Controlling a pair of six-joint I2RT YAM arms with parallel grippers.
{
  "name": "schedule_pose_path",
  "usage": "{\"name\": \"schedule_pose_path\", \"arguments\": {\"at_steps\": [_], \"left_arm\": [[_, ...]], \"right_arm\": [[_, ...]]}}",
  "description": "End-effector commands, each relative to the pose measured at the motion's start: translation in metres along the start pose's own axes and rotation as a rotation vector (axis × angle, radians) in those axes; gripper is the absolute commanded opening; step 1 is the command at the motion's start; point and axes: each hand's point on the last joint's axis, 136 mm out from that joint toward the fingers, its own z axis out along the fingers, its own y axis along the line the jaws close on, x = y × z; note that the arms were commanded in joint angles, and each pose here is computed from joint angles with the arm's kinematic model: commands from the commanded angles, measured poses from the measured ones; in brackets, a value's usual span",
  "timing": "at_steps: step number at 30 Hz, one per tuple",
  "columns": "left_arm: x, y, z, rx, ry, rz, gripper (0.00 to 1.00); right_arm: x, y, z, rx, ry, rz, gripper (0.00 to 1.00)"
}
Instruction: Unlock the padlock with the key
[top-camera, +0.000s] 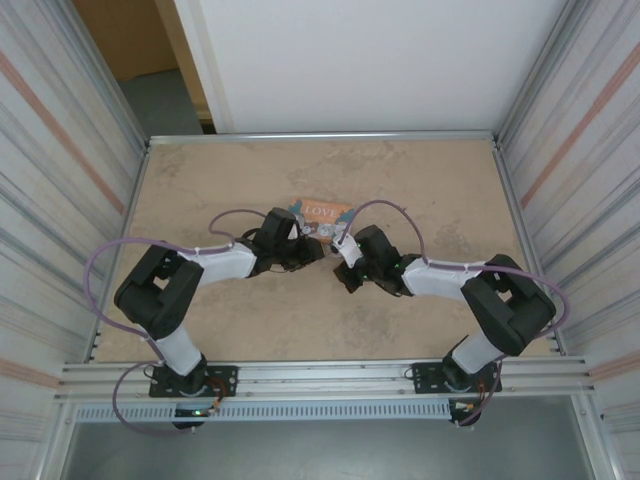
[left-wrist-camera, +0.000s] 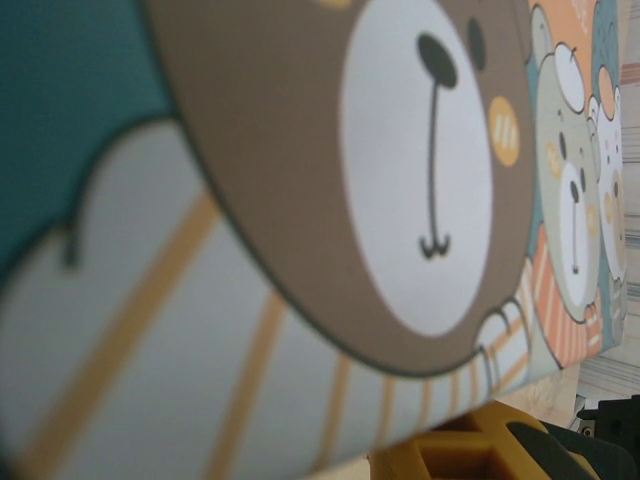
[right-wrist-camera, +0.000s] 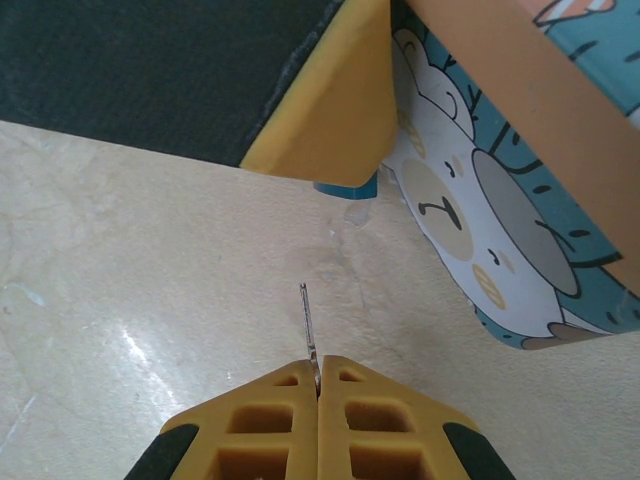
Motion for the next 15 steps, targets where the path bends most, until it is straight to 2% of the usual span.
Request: {"name": "schedule_pose_path", "arguments": {"at_steps": [1,15], "left_arm": [[-0.013,-0.0378,-0.0106,0.106,-0.033,0.024,0.18],[-0.0121,-0.0401,-0.0092,0.112,-0.027,0.009,0.15]], "right_arm": [[-0.0091,-0.0012,0.0044,0.02,-0.027,-0.027,0.0],[-0.0174,-0.0085,0.0125,0.066,-0.056,-0.024,0.0]]}}
